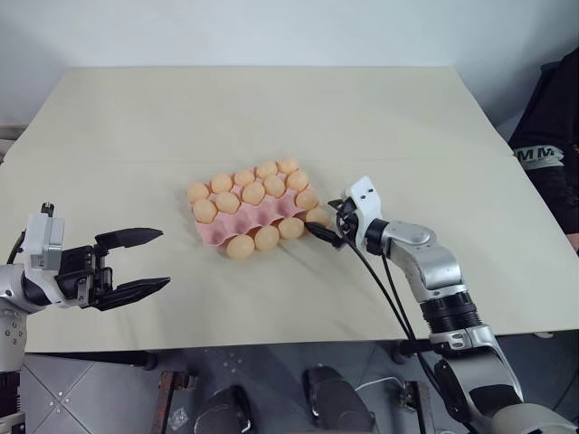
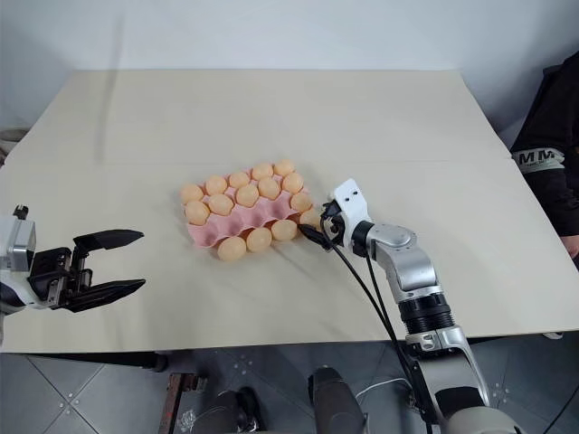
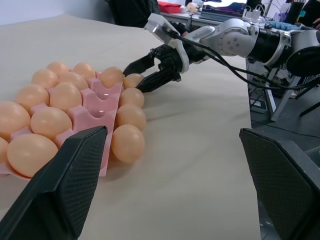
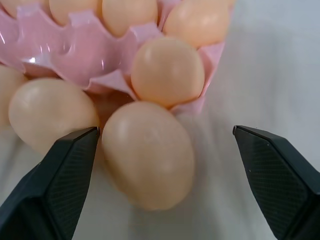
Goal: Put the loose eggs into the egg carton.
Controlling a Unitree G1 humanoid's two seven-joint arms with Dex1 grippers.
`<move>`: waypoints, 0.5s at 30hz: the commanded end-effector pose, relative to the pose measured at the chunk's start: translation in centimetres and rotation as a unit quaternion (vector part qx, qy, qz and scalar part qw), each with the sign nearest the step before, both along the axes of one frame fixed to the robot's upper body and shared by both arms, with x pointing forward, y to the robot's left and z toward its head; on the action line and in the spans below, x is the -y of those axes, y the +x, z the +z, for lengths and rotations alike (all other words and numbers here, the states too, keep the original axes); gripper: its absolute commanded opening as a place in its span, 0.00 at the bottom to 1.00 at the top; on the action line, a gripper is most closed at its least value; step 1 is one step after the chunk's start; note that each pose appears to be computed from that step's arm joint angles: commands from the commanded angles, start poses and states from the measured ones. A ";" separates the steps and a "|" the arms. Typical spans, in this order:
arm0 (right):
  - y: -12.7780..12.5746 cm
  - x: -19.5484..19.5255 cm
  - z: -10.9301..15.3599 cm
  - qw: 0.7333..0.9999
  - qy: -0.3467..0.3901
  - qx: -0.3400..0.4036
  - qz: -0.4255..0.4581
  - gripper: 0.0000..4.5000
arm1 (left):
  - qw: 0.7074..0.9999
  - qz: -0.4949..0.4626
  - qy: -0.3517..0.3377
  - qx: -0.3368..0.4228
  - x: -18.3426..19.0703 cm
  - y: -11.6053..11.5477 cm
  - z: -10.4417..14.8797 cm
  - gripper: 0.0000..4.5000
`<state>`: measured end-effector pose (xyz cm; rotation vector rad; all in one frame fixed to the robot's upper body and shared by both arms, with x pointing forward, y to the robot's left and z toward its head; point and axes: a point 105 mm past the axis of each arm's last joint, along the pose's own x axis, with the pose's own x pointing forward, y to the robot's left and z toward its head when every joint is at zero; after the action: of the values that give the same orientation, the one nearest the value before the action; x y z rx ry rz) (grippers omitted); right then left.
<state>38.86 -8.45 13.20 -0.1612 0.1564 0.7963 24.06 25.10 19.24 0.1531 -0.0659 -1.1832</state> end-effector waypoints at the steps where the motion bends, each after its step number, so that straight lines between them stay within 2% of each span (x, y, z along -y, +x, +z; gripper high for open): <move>1: 0.2 -0.2 0.8 1.000 -0.001 0.014 0.000 0.99 | 1.000 -0.001 0.006 0.023 0.2 -0.4 1.0 1.00; 3: 0.2 -0.1 0.8 1.000 0.000 0.013 -0.001 0.99 | 1.000 0.000 0.007 0.023 0.2 -0.4 1.1 1.00; 6: 0.3 0.1 1.0 1.000 0.003 0.017 -0.003 0.86 | 1.000 0.003 0.008 0.025 0.2 -0.3 1.2 1.00; 10: 0.3 0.1 1.3 1.000 0.004 0.020 0.001 0.57 | 1.000 0.006 0.008 0.026 0.2 -0.2 1.3 1.00; 15: 0.4 0.7 2.6 0.999 0.006 0.037 -0.003 0.57 | 1.000 0.009 0.007 0.029 0.2 -0.1 1.4 1.00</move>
<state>38.99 -8.68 12.91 -0.1651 0.1732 0.7902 24.22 24.89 19.54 0.1645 -0.0725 -1.1624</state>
